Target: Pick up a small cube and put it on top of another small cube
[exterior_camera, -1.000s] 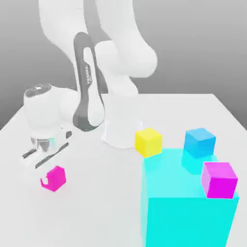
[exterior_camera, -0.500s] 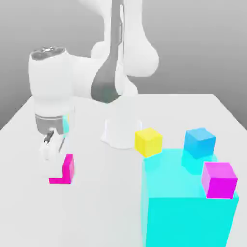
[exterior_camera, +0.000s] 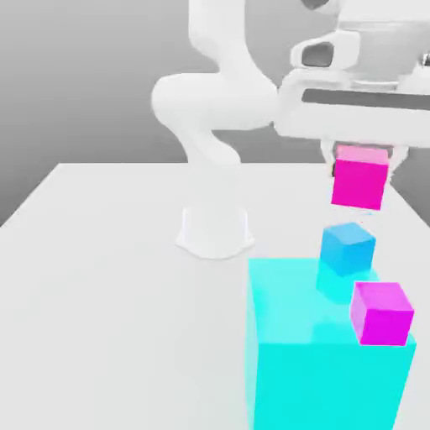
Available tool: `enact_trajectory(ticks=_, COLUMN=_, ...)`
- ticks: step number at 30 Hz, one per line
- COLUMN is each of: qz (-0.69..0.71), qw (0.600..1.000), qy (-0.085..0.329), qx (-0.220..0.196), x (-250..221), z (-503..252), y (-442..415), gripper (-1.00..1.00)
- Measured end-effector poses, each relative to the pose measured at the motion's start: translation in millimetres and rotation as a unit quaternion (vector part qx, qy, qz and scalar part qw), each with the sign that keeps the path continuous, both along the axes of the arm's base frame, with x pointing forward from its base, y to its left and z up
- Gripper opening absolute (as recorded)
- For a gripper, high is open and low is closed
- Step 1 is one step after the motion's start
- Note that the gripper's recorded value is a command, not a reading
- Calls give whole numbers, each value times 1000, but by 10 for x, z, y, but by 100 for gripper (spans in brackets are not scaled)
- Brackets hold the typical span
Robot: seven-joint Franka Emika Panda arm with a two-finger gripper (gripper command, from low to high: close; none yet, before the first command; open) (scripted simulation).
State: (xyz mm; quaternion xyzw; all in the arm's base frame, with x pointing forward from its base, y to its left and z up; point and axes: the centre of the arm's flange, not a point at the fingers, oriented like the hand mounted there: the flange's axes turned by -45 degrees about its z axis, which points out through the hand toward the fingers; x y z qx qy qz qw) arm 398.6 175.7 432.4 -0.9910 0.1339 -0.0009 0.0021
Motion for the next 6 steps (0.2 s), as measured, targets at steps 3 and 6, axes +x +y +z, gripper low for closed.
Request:
enact_trajectory(ticks=3, qz=1, qw=1000, qy=1, qx=1, x=-31, z=-358, y=7, gripper=100)
enact_trajectory(ticks=6, qz=1, qw=1000, qy=1, qx=1, x=-31, z=-358, y=7, gripper=100)
